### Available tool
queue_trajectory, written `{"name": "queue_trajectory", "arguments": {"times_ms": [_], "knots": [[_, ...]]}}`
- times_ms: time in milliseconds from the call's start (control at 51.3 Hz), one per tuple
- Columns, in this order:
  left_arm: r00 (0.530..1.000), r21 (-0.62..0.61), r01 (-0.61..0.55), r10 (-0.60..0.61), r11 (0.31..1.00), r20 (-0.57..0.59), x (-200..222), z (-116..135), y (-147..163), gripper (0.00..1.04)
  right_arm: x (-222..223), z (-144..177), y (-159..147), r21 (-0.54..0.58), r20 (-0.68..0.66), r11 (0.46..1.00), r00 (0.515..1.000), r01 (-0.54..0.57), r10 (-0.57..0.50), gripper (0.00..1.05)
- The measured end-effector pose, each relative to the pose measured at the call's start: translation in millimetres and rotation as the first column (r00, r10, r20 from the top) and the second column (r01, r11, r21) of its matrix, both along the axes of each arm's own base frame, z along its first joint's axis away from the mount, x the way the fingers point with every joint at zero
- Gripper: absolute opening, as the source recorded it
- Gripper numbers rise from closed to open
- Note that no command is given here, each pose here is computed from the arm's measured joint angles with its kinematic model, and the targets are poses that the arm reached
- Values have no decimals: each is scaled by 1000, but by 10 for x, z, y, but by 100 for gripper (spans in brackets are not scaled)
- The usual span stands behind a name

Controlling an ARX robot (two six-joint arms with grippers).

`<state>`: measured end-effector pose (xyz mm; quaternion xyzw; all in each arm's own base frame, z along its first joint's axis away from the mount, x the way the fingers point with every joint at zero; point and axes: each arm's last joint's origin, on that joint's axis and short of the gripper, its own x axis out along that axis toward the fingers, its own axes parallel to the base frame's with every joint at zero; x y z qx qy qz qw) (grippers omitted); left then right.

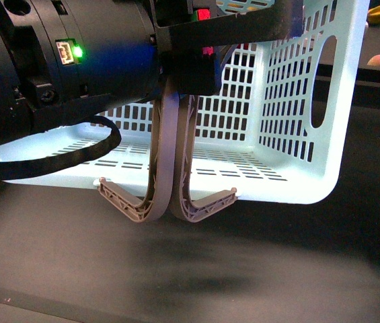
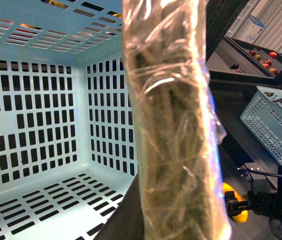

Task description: Pick mango with right arm and hold basket with left

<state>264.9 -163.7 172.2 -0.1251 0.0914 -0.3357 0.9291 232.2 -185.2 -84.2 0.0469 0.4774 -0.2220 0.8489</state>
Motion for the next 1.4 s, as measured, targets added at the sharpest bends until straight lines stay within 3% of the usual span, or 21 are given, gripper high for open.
{"name": "queue_trajectory", "arguments": {"times_ms": [604, 857, 955, 1208, 1403], "knots": [[1000, 0, 0, 0, 1000, 0, 0, 0, 0, 8, -39, -238, -174, -30, -90, 999, 996, -22, 19, 96], [1000, 0, 0, 0, 1000, 0, 0, 0, 0, 8, 6, -283, -205, -39, -88, 999, 996, -23, 20, 67], [1000, 0, 0, 0, 1000, 0, 0, 0, 0, 8, 20, -278, -194, -36, -84, 999, 996, -26, 23, 61], [1000, 0, 0, 0, 1000, 0, 0, 0, 0, 8, 115, 50, -65, 11, 15, 998, 998, -63, 63, 59], [1000, 0, 0, 0, 1000, 0, 0, 0, 0, 8, 211, 612, 153, 34, 150, 990, 980, -137, 131, 59]]}}
